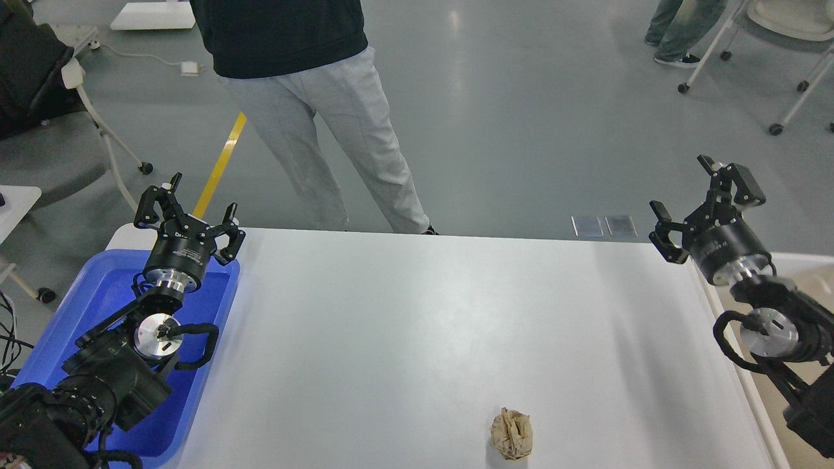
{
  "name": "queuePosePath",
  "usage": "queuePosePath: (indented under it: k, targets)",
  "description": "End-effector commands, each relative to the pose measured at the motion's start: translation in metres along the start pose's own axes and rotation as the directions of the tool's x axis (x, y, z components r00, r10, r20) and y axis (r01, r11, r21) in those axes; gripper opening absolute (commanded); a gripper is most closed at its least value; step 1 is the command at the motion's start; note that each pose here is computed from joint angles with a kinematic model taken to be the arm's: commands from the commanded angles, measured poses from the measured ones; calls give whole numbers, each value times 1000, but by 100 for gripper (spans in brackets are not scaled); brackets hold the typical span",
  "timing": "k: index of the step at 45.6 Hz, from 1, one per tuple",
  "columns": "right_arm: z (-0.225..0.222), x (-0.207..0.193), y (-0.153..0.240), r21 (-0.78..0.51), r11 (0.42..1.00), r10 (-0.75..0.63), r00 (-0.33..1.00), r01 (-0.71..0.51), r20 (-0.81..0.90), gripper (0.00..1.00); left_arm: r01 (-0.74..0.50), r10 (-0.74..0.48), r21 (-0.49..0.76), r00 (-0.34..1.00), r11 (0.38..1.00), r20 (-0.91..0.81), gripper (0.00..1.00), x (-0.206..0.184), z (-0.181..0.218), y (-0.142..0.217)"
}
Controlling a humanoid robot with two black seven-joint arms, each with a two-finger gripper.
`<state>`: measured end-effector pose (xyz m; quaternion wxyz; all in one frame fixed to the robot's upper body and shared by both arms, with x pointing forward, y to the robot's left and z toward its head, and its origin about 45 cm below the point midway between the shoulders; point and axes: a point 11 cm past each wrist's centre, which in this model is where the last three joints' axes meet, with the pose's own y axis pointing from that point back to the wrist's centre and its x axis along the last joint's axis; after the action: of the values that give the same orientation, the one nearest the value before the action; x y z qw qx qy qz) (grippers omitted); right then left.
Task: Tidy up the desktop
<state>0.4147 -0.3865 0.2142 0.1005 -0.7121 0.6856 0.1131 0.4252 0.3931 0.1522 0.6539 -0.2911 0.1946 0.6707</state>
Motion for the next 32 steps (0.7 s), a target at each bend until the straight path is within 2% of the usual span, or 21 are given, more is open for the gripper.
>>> queuePosePath:
  k: [1, 8, 15, 21, 28, 32]
  targets:
    - [-18, -12, 4, -147, 985, -123, 971, 93, -204, 100, 0, 0, -1, 1000, 1000, 0, 100, 0, 0, 0]
    - [-50, -36, 5, -192, 957, -281, 862, 219, -421, 100, 0, 0, -1, 1000, 1000, 0, 100, 0, 0, 0]
    - [-54, -80, 20, -316, 879, -476, 642, 356, -601, 100, 0, 0, 1, 1000, 1000, 0, 100, 0, 0, 0]
    - [-33, -91, 28, -493, 807, -590, 451, 324, -670, 100, 0, 0, 1, 1000, 1000, 0, 100, 0, 0, 0]
    - [-28, -102, 30, -571, 759, -651, 357, 312, -670, 100, -1, 1, 0, 1000, 1000, -1, 100, 0, 0, 0]
    - [-10, -120, 33, -634, 709, -705, 301, 309, -642, 100, 1, -1, -2, 1000, 1000, -2, 100, 0, 0, 0]
